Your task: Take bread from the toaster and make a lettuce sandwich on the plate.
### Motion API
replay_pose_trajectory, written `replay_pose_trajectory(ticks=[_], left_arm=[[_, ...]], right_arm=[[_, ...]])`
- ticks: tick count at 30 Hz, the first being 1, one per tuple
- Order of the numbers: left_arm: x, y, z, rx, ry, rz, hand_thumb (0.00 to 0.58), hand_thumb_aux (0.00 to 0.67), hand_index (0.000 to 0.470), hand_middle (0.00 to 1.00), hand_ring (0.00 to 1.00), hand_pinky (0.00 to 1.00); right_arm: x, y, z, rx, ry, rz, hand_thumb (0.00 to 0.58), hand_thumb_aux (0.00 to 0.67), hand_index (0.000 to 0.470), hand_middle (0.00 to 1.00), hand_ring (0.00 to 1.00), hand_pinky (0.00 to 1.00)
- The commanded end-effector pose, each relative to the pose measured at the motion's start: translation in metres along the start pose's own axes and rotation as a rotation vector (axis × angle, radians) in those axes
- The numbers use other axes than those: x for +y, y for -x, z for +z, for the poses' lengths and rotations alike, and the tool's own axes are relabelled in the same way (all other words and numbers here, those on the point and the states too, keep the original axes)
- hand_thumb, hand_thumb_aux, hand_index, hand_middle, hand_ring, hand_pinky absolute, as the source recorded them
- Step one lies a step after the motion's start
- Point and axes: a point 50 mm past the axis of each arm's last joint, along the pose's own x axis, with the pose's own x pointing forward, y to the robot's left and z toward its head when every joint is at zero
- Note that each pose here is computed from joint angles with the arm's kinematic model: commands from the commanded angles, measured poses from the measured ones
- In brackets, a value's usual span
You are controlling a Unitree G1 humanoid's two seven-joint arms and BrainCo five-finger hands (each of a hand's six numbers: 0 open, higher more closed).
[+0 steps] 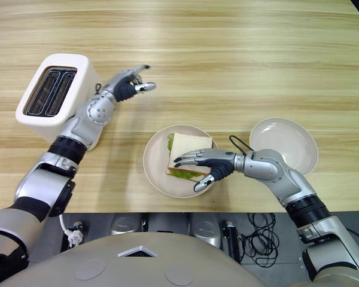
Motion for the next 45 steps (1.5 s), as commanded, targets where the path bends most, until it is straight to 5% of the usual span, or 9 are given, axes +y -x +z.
replay_pose_trajectory(ticks=[1,5,6,7,8,9,10,11,45], left_arm=[[0.004,0.008,0.015,-0.073,-0.005,0.114,0.0,0.0,0.0,0.0,0.0,0.0],[0.002,0.027,0.032,-0.172,0.168,0.123,0.128,0.079,0.054,0.0,0.0,0.0],[0.005,0.033,0.037,-0.211,0.229,0.137,0.456,0.36,0.247,0.0,0.0,0.0],[0.01,0.038,0.04,-0.241,0.286,0.153,0.578,0.628,0.431,0.0,0.0,0.0],[0.015,0.044,0.043,-0.265,0.329,0.164,0.58,0.67,0.46,0.0,0.0,0.0],[0.021,0.049,0.045,-0.283,0.365,0.18,0.58,0.67,0.46,0.34,0.34,0.34],[0.026,0.053,0.046,-0.297,0.396,0.192,0.58,0.67,0.46,0.34,0.34,0.34],[0.03,0.057,0.048,-0.307,0.425,0.195,0.58,0.67,0.46,1.0,1.0,1.0],[-0.091,0.192,0.004,-0.084,0.278,-0.768,0.58,0.67,0.46,1.0,1.0,1.0]], right_arm=[[0.026,0.001,-0.024,0.16,-0.08,0.106,0.0,0.0,0.0,0.0,0.0,0.0],[-0.007,-0.001,-0.018,0.089,-0.067,-0.119,0.0,0.0,0.0,0.0,0.0,0.0],[-0.013,-0.003,-0.01,0.007,-0.143,-0.178,0.0,0.0,0.0,0.0,0.0,0.0],[-0.018,-0.003,-0.002,-0.097,-0.26,-0.235,0.0,0.0,0.0,0.48,0.48,0.48],[-0.023,-0.003,0.004,-0.199,-0.382,-0.28,0.456,0.36,0.247,1.0,1.0,1.0],[-0.026,-0.001,0.007,-0.27,-0.472,-0.297,0.58,0.67,0.46,1.0,1.0,1.0],[-0.027,0.002,0.008,-0.321,-0.538,-0.302,0.58,0.67,0.46,1.0,1.0,1.0],[-0.028,0.004,0.011,-0.373,-0.601,-0.304,0.58,0.67,0.46,1.0,1.0,1.0],[0.061,0.044,-0.041,0.25,-0.489,0.127,0.58,0.67,0.46,1.0,1.0,1.0]])
